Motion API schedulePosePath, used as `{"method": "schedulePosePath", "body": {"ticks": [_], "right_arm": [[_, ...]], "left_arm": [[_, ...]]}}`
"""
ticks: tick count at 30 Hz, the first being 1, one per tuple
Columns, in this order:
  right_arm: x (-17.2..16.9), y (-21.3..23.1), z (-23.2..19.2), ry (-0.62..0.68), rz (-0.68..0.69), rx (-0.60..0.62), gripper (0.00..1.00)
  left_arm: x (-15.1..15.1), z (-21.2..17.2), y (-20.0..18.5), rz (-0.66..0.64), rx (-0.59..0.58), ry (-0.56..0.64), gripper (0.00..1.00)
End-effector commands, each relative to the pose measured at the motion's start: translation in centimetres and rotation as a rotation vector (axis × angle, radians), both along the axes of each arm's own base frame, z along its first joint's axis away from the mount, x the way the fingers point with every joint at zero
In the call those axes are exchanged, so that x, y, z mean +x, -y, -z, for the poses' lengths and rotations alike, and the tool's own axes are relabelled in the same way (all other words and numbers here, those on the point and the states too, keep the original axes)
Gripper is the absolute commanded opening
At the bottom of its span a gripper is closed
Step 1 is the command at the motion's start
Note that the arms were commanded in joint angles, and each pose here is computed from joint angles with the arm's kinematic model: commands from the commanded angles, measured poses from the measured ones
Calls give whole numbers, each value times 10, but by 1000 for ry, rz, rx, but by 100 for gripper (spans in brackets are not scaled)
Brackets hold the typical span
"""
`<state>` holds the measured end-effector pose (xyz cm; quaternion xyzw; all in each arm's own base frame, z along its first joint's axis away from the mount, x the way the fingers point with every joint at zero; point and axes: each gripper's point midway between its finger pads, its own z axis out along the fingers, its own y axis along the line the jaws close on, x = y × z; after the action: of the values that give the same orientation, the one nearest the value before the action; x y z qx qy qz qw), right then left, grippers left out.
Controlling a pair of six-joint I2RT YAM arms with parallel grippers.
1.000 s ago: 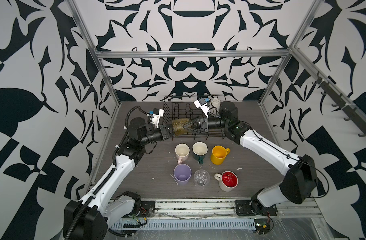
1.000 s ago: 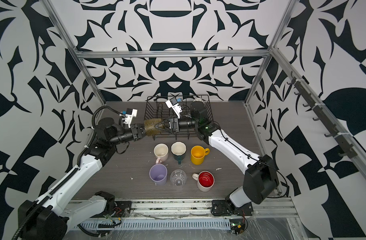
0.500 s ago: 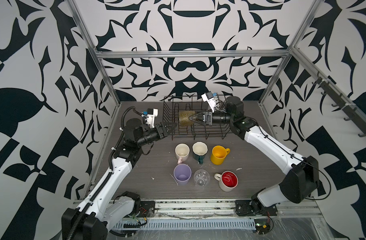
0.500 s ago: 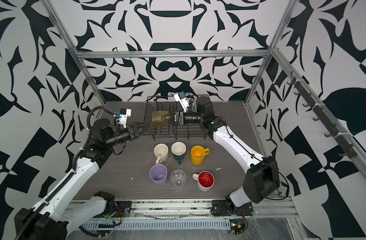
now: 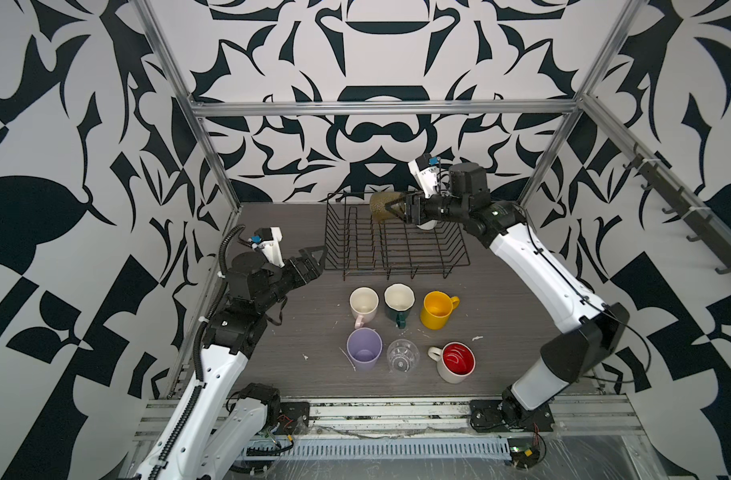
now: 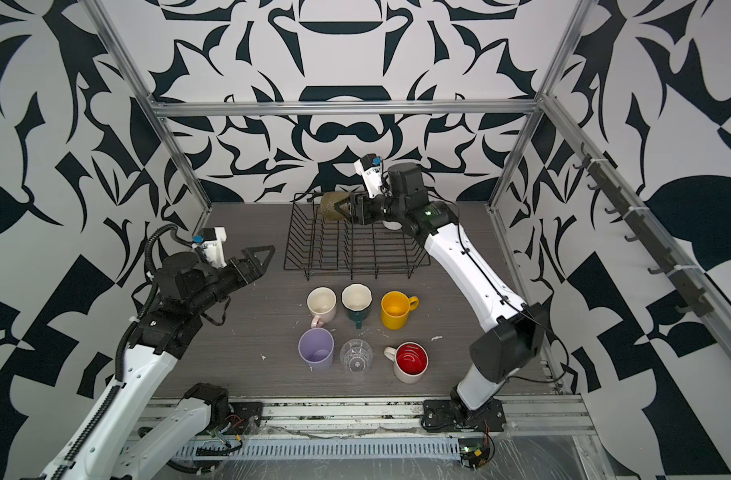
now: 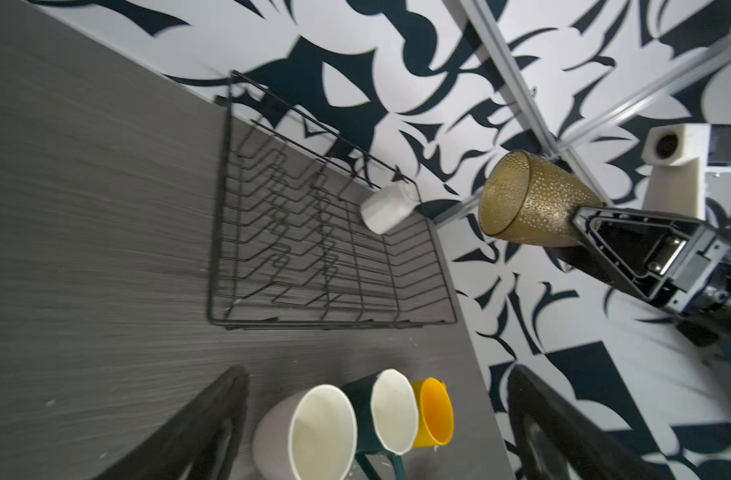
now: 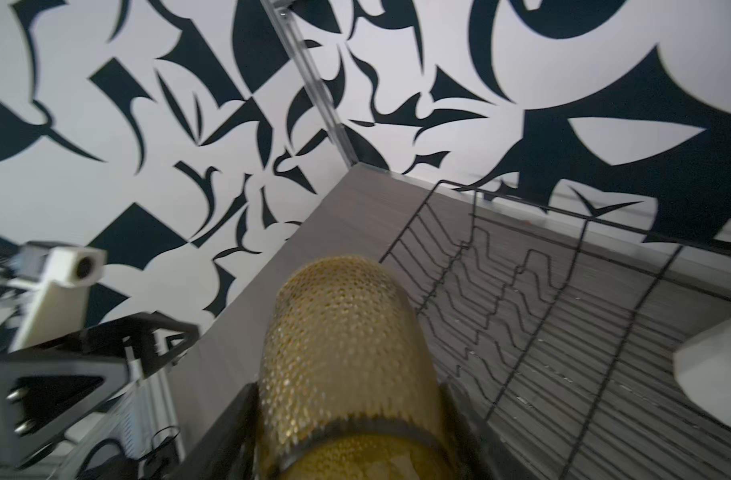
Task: Load the cups into the dish rack
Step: 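Open the left gripper and withdraw it while the right carries the glass, then lower the amber glass into the rack beside the white mug with the right gripper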
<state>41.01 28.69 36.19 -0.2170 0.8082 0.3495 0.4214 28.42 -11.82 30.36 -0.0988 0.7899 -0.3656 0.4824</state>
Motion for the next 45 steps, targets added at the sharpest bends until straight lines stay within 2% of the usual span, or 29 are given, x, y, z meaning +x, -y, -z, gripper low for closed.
{"method": "schedulePosePath", "body": {"ticks": [1, 6, 19, 29, 30, 35, 36, 45], "right_arm": [[25, 13, 20, 4, 93, -155, 0], [55, 9, 39, -13, 131, -236, 0], [118, -7, 88, 3, 225, -420, 0], [145, -15, 122, 12, 255, -446, 0], [149, -16, 111, 42, 263, -431, 0], [159, -19, 116, 68, 272, -433, 0], [162, -21, 128, 56, 269, -442, 0], [174, -30, 151, 48, 263, -425, 0]], "left_arm": [[-3, 10, -32, -140, 142, -7, 99], [-10, 9, -48, -191, 229, -5, 100], [-15, 22, -64, -246, 327, -17, 99], [-21, 36, -69, -264, 330, -51, 99], [-21, 37, -69, -266, 329, -56, 99], [-22, 42, -69, -267, 322, -70, 99], [-23, 42, -69, -269, 319, -70, 99], [-24, 45, -69, -268, 313, -75, 100]]}}
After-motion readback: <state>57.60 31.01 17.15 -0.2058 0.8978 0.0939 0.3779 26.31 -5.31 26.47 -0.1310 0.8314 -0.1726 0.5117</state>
